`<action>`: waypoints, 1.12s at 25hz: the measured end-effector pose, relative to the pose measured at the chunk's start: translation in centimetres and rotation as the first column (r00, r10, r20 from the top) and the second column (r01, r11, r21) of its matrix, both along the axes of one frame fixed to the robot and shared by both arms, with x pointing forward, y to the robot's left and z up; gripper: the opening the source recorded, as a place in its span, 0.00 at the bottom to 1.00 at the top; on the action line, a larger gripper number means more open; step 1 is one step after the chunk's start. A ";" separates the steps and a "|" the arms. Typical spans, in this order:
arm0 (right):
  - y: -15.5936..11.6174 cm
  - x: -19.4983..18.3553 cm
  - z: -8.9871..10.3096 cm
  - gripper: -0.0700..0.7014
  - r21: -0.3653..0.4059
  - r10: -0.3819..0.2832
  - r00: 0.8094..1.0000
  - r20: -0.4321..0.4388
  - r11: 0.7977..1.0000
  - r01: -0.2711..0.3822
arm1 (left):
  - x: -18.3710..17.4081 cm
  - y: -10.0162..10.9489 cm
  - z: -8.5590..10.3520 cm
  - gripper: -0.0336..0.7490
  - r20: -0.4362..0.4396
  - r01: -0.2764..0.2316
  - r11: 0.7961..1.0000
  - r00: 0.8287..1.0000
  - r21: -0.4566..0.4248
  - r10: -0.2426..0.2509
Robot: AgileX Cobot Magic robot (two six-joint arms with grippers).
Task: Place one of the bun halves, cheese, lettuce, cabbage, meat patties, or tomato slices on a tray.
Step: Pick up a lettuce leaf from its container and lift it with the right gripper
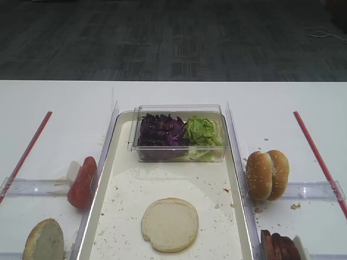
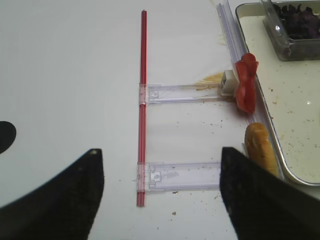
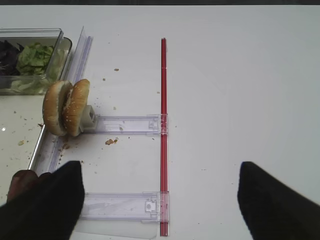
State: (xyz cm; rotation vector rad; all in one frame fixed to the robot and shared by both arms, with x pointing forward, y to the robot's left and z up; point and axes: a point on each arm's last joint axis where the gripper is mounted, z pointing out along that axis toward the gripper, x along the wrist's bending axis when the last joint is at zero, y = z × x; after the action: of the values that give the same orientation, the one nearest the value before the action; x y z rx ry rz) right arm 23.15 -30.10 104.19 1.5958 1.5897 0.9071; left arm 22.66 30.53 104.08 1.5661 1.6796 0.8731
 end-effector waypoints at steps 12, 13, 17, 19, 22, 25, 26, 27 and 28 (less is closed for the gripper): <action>0.0 0.0 0.0 0.93 0.000 0.000 1.000 0.000 1.000 0.000 | 0.0 0.0 0.0 0.67 0.000 0.000 1.000 1.000 0.000 0.000; 0.0 0.0 0.0 0.93 0.000 0.000 1.000 0.000 1.000 0.000 | 0.0 0.0 0.0 0.67 0.000 0.000 1.000 1.000 0.000 0.000; 0.0 0.5 0.0 0.93 -0.001 0.000 0.999 -0.033 1.000 0.000 | 0.0 0.0 0.0 0.67 0.000 0.000 1.000 1.000 0.000 0.000; 0.0 1.3 0.0 0.93 -0.005 0.002 0.996 -0.092 1.000 -0.002 | 0.0 0.0 0.0 0.67 0.000 0.000 1.000 1.000 0.000 0.000; 0.1 3.2 -0.2 0.93 -0.011 0.003 0.975 -0.221 1.000 -0.006 | 0.0 0.0 0.0 0.67 0.000 0.000 1.000 1.000 0.000 0.000; 0.1 5.2 -0.7 0.93 -0.014 0.002 0.933 -0.360 1.000 -0.008 | 0.0 0.0 0.0 0.67 0.000 0.000 1.000 1.000 0.000 0.000; 0.2 5.8 -0.9 0.93 -0.015 0.001 0.917 -0.400 1.000 -0.008 | 0.0 0.0 0.0 0.67 0.000 0.000 1.000 1.000 0.000 0.000; 0.2 6.6 -1.1 0.93 -0.015 0.002 0.895 -0.447 1.000 -0.009 | 0.0 0.0 0.0 0.67 0.000 0.000 1.000 1.000 0.000 0.000; 0.2 7.3 -1.4 0.93 -0.016 0.001 0.871 -0.492 1.000 -0.010 | 0.0 0.0 0.0 0.67 0.000 0.000 1.000 1.000 0.000 0.000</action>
State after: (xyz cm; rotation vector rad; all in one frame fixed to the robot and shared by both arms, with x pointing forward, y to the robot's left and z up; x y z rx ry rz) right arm 30.43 -29.88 102.83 1.9147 1.9348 0.4998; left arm 22.66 30.53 104.08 1.5661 1.6796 0.8731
